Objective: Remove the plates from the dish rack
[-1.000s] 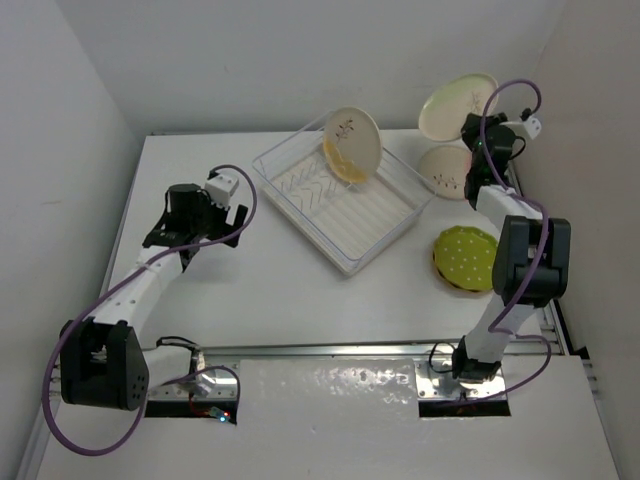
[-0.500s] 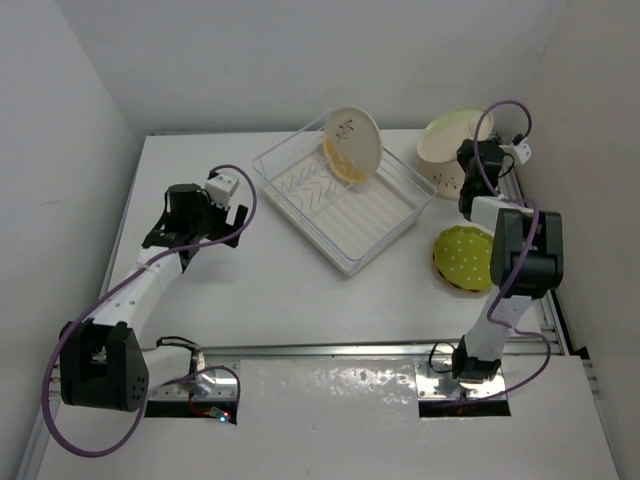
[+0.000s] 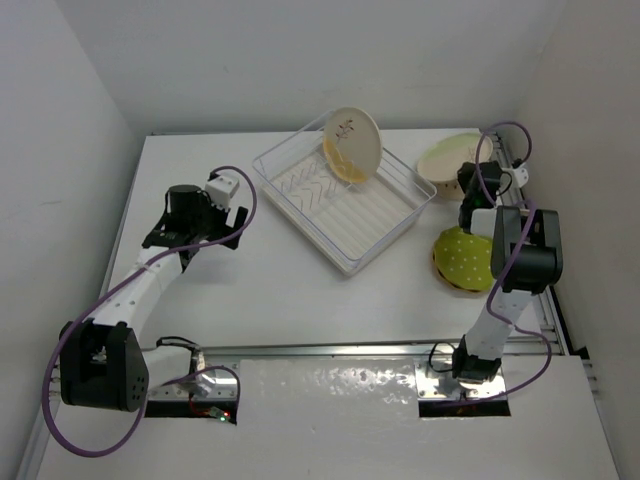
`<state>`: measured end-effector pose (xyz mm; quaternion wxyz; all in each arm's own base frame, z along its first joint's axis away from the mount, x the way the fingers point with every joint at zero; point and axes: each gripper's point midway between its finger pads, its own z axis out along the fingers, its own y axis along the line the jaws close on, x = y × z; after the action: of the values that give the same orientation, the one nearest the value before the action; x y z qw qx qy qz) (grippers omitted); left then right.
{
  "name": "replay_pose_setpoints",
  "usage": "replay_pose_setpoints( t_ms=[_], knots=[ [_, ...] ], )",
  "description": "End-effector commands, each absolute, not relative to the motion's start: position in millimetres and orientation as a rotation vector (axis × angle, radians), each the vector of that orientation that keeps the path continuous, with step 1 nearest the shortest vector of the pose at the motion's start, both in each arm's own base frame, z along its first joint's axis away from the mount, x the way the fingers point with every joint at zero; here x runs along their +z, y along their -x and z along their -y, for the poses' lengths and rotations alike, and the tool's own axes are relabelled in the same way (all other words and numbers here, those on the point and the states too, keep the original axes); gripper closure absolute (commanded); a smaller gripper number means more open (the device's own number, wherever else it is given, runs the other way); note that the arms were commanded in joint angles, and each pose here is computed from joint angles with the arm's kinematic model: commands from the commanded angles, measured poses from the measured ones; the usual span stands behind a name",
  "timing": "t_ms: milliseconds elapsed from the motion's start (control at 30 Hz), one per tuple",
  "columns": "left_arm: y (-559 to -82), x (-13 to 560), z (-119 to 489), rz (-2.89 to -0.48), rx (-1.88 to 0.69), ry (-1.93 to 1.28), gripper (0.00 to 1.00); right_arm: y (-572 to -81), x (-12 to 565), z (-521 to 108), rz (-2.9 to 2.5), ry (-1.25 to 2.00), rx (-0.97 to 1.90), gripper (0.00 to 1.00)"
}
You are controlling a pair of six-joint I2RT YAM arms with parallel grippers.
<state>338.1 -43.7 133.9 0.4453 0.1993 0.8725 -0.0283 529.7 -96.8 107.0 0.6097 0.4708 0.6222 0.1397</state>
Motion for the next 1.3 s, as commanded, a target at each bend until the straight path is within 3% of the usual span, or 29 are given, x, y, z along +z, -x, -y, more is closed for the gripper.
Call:
replay_pose_setpoints(
  t_ms=[0,567,900,1267],
  knots=[
    [-347.0,155.1,43.4,-2.102,-0.072,-0.477,0.05,-544.1,192.5,100.9,-1.153,-1.001,0.477,1.0],
    [-347.1,156.5,45.5,-2.094,-0.08,-0.5,0.05,-553.1,171.2,111.3,-1.153,-1.047,0.457,1.0],
    [-347.3,156.7,47.8,-2.088,-0.093,-0.51,0.05,-552.8,205.1,122.6,-1.025,-1.04,0.493,1.0],
    [-347.6,156.7,46.5,-2.088,-0.083,-0.513,0.05,-558.0,155.0,116.1,-1.124,-1.133,0.523,1.0]
  ],
)
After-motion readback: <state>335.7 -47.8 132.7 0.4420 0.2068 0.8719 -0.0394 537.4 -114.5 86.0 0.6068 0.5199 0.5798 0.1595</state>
